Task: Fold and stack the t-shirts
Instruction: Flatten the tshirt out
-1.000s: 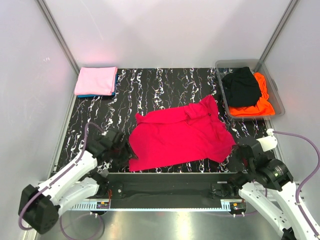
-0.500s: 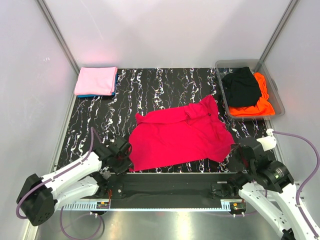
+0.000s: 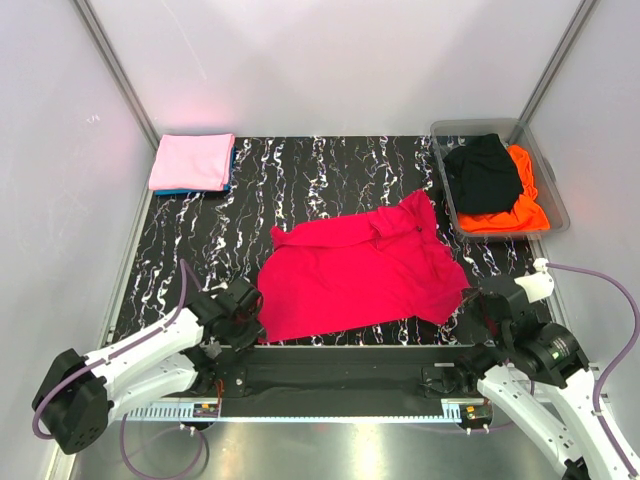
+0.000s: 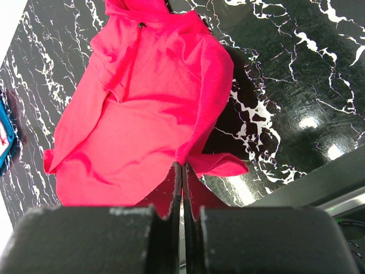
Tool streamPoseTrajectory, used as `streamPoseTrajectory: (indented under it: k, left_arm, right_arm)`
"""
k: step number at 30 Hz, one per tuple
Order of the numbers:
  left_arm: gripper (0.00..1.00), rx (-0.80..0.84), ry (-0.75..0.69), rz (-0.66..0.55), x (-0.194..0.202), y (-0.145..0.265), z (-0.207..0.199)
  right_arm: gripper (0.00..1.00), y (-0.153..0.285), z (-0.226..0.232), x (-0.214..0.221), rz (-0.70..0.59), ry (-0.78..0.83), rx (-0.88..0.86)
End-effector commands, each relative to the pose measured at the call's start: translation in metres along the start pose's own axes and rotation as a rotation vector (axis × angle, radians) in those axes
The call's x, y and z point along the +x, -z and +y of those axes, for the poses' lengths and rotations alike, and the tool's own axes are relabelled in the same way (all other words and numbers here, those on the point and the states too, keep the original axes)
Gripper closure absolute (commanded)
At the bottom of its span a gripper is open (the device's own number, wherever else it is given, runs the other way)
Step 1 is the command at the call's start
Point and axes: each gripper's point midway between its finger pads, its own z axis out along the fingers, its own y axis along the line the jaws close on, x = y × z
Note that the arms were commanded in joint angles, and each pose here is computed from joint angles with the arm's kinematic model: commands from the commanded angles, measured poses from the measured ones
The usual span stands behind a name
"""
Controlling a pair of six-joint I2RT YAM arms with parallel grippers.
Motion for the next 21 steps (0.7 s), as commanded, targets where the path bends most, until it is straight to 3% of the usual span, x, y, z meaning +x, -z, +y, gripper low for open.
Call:
streamPoseTrajectory:
  k: [1,21]
  left_arm:
    - [0.58,0.054,-0.003,-0.055,-0.0114,0.0071,-0.0183]
    - [0.63,0.017,-0.011,-0.056,-0.0127,0.0100,-0.0187]
  right_arm:
    - [1.00,0.0027,0.0063,-0.0043,-0.012,-0.015,-0.031]
    - [1.00,0.0020,0.0062,-0.0060,-0.020,-0.004,-0.025]
